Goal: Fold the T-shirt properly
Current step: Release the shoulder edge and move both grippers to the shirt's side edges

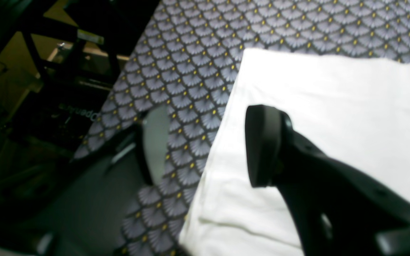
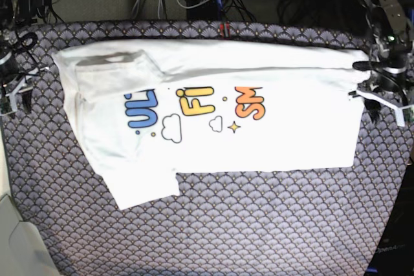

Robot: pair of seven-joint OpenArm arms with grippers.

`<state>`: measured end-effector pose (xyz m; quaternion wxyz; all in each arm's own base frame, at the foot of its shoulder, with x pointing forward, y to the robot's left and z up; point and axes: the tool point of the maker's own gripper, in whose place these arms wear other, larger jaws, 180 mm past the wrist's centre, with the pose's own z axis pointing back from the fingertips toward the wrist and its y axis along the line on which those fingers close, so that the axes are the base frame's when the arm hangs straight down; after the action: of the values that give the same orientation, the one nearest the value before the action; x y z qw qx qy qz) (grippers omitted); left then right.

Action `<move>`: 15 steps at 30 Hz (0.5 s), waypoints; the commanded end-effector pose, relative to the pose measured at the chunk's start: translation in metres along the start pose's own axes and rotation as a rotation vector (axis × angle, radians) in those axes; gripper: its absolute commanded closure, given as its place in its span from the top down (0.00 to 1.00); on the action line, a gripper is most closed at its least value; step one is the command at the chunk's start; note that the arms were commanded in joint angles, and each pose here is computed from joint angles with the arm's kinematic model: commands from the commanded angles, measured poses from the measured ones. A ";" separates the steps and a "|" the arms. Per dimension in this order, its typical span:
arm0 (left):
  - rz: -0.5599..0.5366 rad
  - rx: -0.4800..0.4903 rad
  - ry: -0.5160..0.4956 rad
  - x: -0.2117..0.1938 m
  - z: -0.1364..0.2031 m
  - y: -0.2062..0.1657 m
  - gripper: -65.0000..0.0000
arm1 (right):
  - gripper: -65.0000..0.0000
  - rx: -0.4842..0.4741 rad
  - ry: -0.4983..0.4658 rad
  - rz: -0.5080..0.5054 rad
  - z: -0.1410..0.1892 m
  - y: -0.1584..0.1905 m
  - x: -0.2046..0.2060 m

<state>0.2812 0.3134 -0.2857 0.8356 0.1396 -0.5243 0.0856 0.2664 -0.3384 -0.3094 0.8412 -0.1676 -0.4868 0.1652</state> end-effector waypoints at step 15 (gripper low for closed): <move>0.046 -0.054 -0.001 0.010 -0.049 -0.025 0.52 | 0.41 0.054 0.018 0.002 -0.074 0.009 0.060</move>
<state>0.3279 0.3011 -0.3160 0.8508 0.0981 -0.5079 0.0928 0.3505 -0.3039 -0.3210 0.8625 -0.1287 -0.4560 0.1777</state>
